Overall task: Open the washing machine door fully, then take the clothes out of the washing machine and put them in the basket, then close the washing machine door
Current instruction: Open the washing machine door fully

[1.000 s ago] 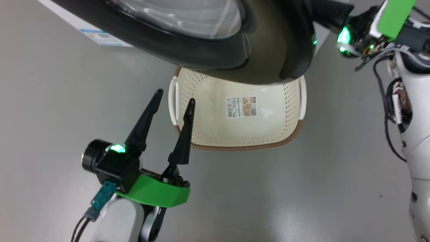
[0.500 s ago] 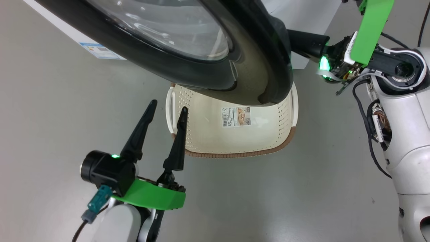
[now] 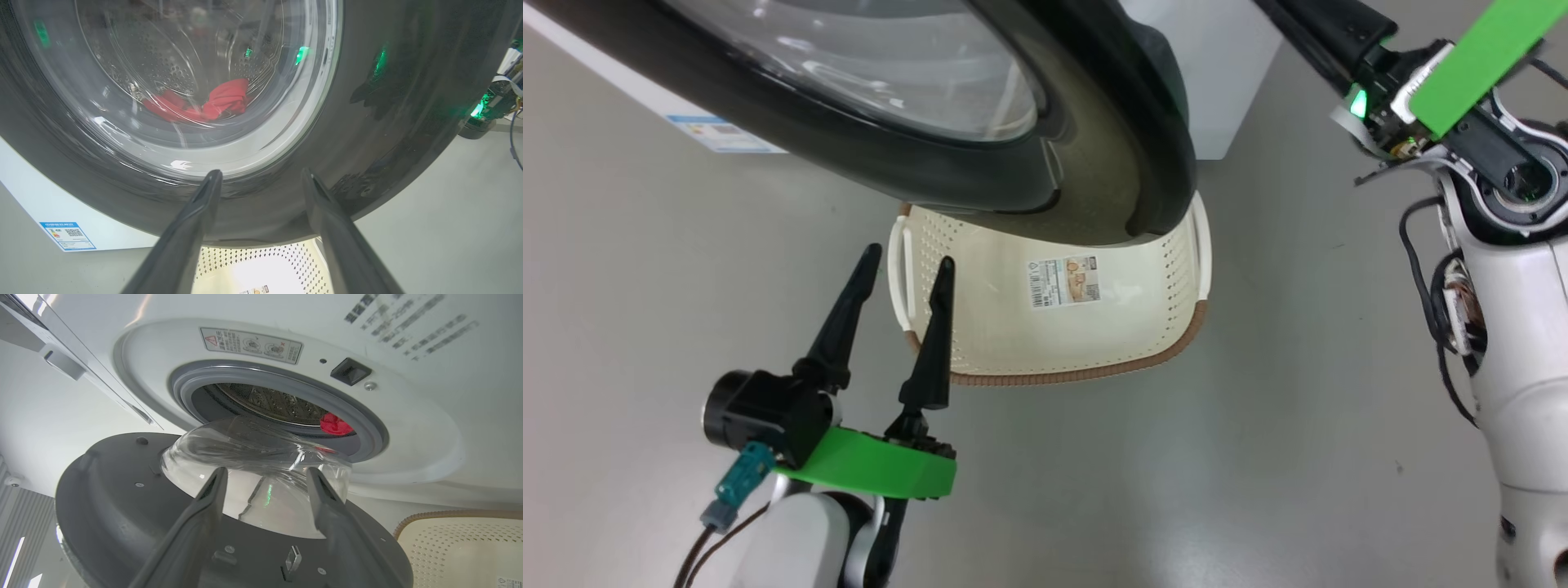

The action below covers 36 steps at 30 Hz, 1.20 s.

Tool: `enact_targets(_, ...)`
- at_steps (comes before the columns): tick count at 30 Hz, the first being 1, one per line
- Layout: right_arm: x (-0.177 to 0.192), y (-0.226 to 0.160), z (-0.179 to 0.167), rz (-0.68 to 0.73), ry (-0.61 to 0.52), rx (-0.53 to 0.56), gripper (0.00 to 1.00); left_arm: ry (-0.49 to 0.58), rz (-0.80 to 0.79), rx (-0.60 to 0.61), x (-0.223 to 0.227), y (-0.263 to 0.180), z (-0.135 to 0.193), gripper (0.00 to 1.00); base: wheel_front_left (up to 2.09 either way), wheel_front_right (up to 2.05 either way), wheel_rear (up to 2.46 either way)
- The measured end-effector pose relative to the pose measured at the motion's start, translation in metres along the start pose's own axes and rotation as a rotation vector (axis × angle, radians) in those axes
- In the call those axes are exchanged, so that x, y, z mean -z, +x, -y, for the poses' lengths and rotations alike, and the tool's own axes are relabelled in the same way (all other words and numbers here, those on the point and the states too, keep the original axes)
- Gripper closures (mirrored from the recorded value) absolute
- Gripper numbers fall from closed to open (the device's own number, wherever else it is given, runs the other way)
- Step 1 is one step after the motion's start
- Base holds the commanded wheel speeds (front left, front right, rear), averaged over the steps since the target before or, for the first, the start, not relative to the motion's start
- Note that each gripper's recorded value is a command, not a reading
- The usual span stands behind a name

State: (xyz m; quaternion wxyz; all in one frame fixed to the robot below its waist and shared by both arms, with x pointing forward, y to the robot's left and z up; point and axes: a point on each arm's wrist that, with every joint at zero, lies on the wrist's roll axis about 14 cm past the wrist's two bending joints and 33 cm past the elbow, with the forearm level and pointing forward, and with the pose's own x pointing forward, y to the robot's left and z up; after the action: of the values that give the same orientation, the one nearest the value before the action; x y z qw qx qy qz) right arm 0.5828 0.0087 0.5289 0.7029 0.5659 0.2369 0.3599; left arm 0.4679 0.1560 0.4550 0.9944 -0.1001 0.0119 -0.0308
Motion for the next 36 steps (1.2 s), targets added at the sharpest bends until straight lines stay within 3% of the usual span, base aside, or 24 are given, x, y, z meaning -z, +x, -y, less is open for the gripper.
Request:
enact_targets(7,-0.021,-0.031,0.014,0.158,-0.222,0.113,0.0,-0.016,0.001,0.008,0.002,0.005,0.004,0.0,0.0,0.0,0.0)
enact_targets(16,-0.019,-0.075,0.039,0.262,-0.634,0.255,0.0,-0.031,0.022,0.026,-0.003,0.013,0.011,0.0,0.0,0.0,0.0)
enact_targets(25,-0.036,-0.117,0.057,0.342,-0.855,0.377,0.0,-0.032,0.028,0.034,-0.006,0.008,0.014,0.0,0.0,0.0,0.0)
enact_targets(36,-0.048,-0.16,0.031,0.488,-1.046,0.451,0.0,-0.032,0.047,0.039,-0.015,0.003,0.017,0.0,0.0,0.0,0.0)
